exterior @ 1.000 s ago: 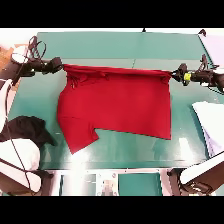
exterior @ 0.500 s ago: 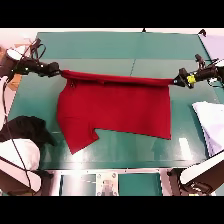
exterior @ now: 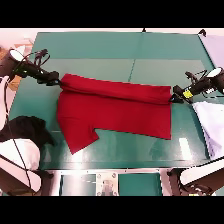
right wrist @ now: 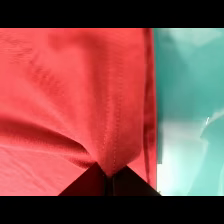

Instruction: Fold the shirts.

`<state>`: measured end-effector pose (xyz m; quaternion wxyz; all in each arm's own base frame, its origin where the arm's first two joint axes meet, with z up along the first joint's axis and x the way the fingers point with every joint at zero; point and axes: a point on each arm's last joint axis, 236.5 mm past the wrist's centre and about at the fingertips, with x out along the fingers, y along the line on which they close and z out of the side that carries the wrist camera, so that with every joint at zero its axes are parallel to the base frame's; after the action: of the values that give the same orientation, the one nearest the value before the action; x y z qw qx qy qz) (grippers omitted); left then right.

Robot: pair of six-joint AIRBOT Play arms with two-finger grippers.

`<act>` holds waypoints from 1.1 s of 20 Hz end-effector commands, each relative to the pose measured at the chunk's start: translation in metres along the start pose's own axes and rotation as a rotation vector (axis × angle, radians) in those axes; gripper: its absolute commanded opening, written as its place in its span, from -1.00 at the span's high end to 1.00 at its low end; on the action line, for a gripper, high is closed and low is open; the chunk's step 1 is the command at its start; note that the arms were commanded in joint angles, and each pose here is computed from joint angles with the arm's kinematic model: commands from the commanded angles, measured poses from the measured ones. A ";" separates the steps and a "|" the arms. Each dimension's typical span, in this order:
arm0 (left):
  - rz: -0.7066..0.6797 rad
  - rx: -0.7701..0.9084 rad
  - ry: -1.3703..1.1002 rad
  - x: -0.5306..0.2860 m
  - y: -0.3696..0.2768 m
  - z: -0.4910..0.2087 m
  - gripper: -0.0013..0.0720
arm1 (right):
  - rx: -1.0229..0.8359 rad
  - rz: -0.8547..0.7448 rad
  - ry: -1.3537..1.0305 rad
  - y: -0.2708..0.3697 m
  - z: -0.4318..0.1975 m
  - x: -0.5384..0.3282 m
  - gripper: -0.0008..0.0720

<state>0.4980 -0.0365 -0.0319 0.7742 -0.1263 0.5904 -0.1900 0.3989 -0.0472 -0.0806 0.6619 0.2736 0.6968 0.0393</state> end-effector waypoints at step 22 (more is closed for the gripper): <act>-0.075 -0.454 0.290 -0.008 -0.049 -0.278 -0.49 | 0.344 0.106 -0.196 -0.015 -0.214 0.026 -0.10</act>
<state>0.2456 -0.0494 -0.0484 0.6196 -0.2421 0.7382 -0.1122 0.1965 0.0019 -0.0703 0.6415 0.3786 0.6646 -0.0587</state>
